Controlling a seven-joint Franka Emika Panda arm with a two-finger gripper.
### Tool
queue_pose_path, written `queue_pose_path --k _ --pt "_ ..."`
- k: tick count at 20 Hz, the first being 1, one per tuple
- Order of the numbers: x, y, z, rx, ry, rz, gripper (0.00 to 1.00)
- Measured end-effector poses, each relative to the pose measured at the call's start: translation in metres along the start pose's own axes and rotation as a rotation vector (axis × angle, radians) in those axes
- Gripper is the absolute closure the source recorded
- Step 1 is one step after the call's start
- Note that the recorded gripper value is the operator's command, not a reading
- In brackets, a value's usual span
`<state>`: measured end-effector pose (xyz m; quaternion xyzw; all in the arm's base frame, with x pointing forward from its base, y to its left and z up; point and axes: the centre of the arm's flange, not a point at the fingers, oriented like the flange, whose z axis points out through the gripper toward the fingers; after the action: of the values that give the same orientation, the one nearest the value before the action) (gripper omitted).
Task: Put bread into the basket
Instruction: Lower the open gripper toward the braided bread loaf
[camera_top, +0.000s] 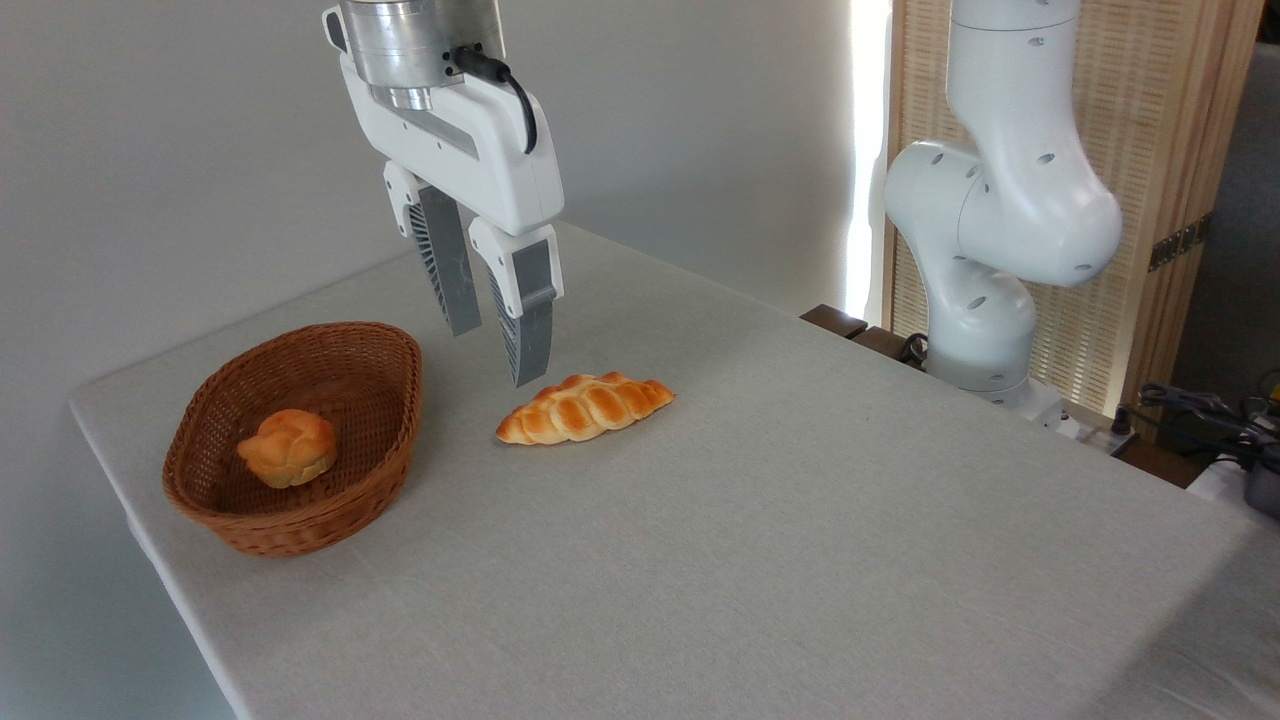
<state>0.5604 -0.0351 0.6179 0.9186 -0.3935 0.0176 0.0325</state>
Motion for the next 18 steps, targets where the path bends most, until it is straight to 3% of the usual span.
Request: queue_pose_path --k 11,15,18 --pt "0.013 0.018 0.017 -0.025 -0.026 0.04 0.0" --pt "0.023 0.059 0.048 -0.071 -0.083 0.121 0.0" --pt "0.044 0.116 0.085 -0.108 -0.147 0.231 0.0"
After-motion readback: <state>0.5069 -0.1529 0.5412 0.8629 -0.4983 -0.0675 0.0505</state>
